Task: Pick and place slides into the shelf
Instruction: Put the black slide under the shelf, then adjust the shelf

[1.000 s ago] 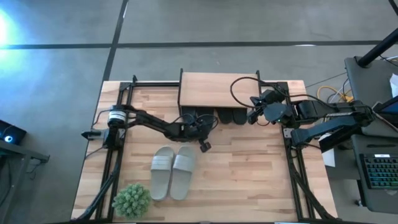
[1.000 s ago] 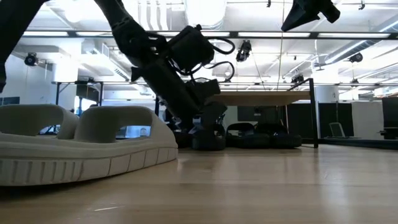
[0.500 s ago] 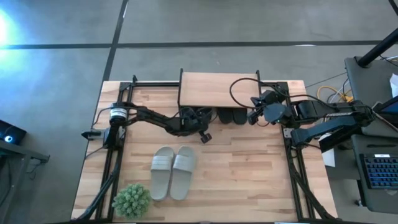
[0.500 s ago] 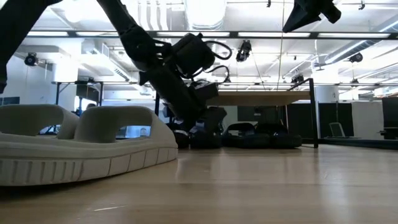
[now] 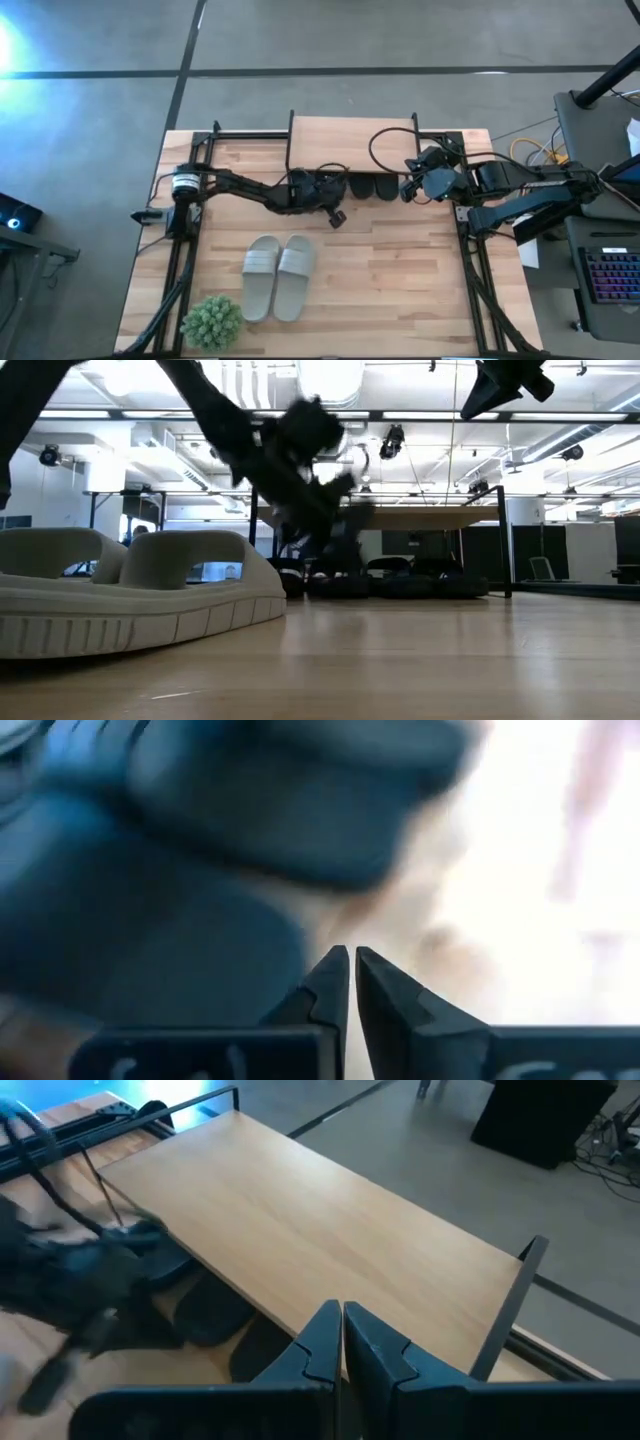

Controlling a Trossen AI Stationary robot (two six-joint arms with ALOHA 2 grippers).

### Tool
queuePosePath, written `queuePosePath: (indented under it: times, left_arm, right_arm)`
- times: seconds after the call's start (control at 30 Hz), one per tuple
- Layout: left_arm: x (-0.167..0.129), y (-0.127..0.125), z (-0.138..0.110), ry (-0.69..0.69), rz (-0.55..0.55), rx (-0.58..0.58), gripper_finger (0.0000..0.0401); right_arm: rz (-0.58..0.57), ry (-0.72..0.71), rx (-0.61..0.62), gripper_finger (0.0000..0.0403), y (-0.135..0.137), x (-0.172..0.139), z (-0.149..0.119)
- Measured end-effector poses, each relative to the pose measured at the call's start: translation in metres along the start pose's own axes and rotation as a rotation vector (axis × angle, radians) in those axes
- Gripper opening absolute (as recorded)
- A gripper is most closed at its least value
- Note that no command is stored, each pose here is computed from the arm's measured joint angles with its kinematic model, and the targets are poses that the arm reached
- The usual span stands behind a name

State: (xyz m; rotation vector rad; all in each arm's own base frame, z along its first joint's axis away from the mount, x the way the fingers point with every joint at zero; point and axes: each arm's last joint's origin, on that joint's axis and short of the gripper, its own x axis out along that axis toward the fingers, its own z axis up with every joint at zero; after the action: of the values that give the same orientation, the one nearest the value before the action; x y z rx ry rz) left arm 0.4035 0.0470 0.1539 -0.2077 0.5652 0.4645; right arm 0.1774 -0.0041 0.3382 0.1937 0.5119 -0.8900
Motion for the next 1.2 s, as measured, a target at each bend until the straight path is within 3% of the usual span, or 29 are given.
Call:
queuePosePath:
  times: [0.1,0.2,0.33,0.47,0.6,0.7,0.77,0.9,1.07,1.13,1.2]
  left_arm:
    - [-0.015,-0.022,0.015,-0.055,-0.191,-0.018,0.0009]
    - [-0.032,-0.033,0.026,-0.052,-0.268,-0.027,0.0009]
    - [-0.070,-0.035,0.030,0.076,-0.220,-0.069,0.0009]
    - [-0.122,-0.037,0.016,0.256,-0.026,-0.088,0.0009]
    - [-0.160,-0.048,-0.002,0.377,0.002,0.020,0.0009]
    - [-0.188,-0.062,-0.011,0.378,-0.027,0.130,0.0009]
    - [-0.202,-0.066,-0.018,0.383,0.023,0.126,0.0009]
    - [-0.211,-0.056,-0.032,0.385,0.222,-0.022,0.0009]
    - [-0.188,-0.019,-0.044,0.309,0.452,-0.313,0.0008]
    - [-0.178,0.001,-0.050,0.289,0.490,-0.444,0.0008]
    - [-0.172,0.019,-0.060,0.252,0.459,-0.567,0.0008]
  right_arm:
    - [0.000,0.001,0.001,0.0009,0.000,0.000,0.000]
    - [0.001,0.001,0.001,0.0009,0.000,0.000,0.000]
    - [0.017,0.030,0.005,0.0009,0.000,0.000,-0.003]
    - [0.042,0.094,0.040,0.0009,-0.002,0.000,-0.007]
    - [0.076,0.157,0.032,0.0009,0.000,0.003,-0.014]
    - [0.110,0.205,0.016,0.0009,0.002,0.006,-0.022]
    - [0.142,0.242,-0.001,0.0009,0.004,0.007,-0.027]
    - [0.203,0.269,-0.032,0.0009,0.013,0.006,-0.036]
    - [0.229,0.280,-0.039,0.0009,0.025,0.005,-0.042]
    - [0.230,0.286,-0.025,0.0009,0.027,0.004,-0.044]
    - [0.238,0.287,-0.010,0.0009,0.028,0.002,-0.043]
